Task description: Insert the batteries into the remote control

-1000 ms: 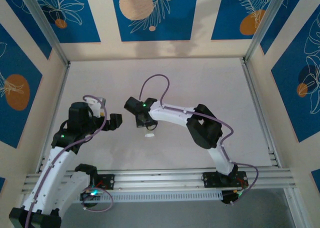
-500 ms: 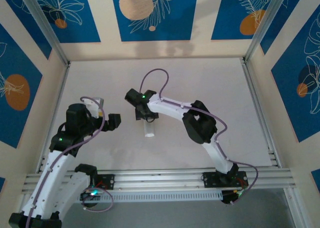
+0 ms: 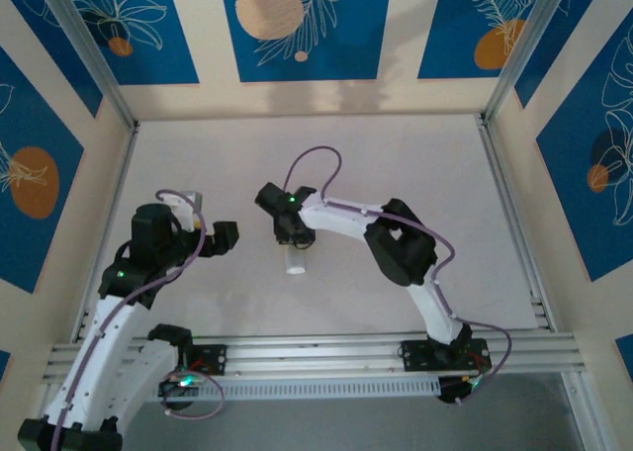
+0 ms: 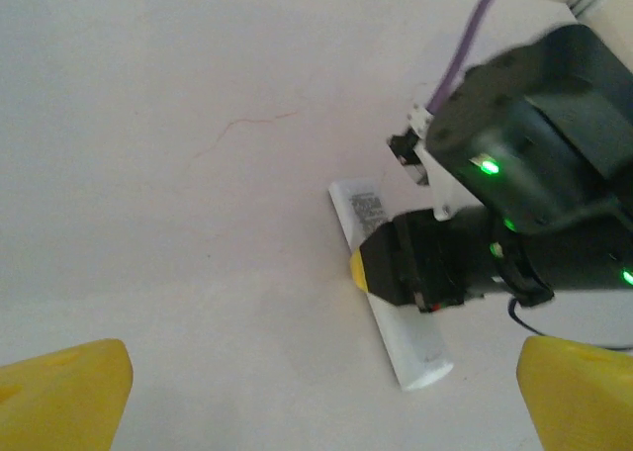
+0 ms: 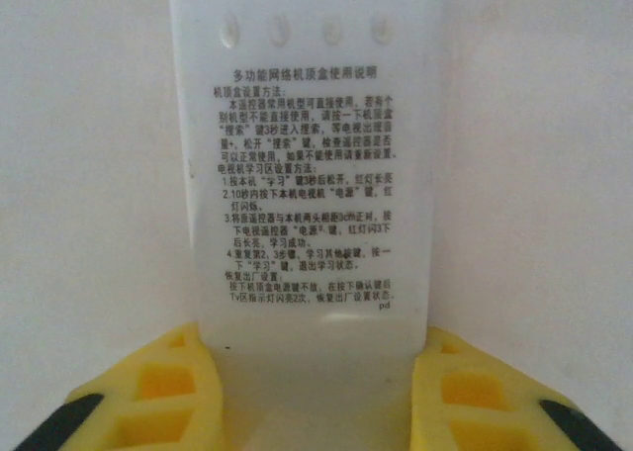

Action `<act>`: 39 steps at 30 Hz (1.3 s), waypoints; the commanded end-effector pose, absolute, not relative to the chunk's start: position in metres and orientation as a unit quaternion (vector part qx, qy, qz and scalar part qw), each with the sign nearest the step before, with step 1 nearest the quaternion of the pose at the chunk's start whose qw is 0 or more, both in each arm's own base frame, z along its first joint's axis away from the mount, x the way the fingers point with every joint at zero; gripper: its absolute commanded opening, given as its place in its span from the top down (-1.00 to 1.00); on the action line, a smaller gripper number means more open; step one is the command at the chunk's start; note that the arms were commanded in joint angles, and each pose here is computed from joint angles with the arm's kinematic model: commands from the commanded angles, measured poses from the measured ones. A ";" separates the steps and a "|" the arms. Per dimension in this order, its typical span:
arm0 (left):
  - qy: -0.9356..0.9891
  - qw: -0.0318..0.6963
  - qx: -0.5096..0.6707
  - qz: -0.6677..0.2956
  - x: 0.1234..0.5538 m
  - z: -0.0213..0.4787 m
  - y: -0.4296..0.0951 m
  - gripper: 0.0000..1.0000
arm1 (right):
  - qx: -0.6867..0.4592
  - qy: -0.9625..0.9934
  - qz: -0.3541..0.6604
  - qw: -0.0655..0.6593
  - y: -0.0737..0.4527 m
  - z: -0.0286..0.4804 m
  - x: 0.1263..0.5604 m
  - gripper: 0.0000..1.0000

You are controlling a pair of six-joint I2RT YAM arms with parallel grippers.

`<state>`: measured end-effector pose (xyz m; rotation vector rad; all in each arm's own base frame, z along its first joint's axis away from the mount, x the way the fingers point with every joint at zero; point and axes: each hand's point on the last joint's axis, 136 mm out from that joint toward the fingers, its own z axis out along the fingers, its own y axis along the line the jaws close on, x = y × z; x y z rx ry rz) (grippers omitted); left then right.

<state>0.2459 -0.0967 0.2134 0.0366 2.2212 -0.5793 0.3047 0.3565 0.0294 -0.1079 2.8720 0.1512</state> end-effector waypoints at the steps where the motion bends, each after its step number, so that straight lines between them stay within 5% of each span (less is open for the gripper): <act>1: 0.863 0.375 -0.053 -0.333 0.259 0.232 -0.119 -1.00 | -0.061 0.967 0.177 0.172 0.377 0.087 0.303 0.49; 7: 0.866 0.303 -0.051 -0.395 0.281 0.255 -0.169 -0.87 | -0.118 0.887 0.361 0.262 0.361 0.162 0.288 0.46; 16: 0.912 0.304 -0.029 -0.275 0.302 0.242 -0.221 -0.66 | -0.142 0.859 0.385 0.306 0.340 0.208 0.265 0.47; 24: 0.920 0.275 -0.083 -0.267 0.314 0.217 -0.238 -0.12 | -0.163 0.834 0.394 0.350 0.338 0.222 0.259 0.46; 30: 0.904 0.274 -0.091 -0.316 0.315 0.217 -0.256 0.62 | -0.149 0.829 0.424 0.332 0.343 0.216 0.259 0.43; 33: 0.897 0.281 -0.094 -0.329 0.314 0.222 -0.257 0.91 | -0.141 0.825 0.441 0.325 0.345 0.215 0.259 0.35; 39: 0.923 0.301 -0.140 -0.195 0.313 0.220 -0.206 0.89 | -0.123 0.826 0.438 0.333 0.331 0.229 0.257 -0.15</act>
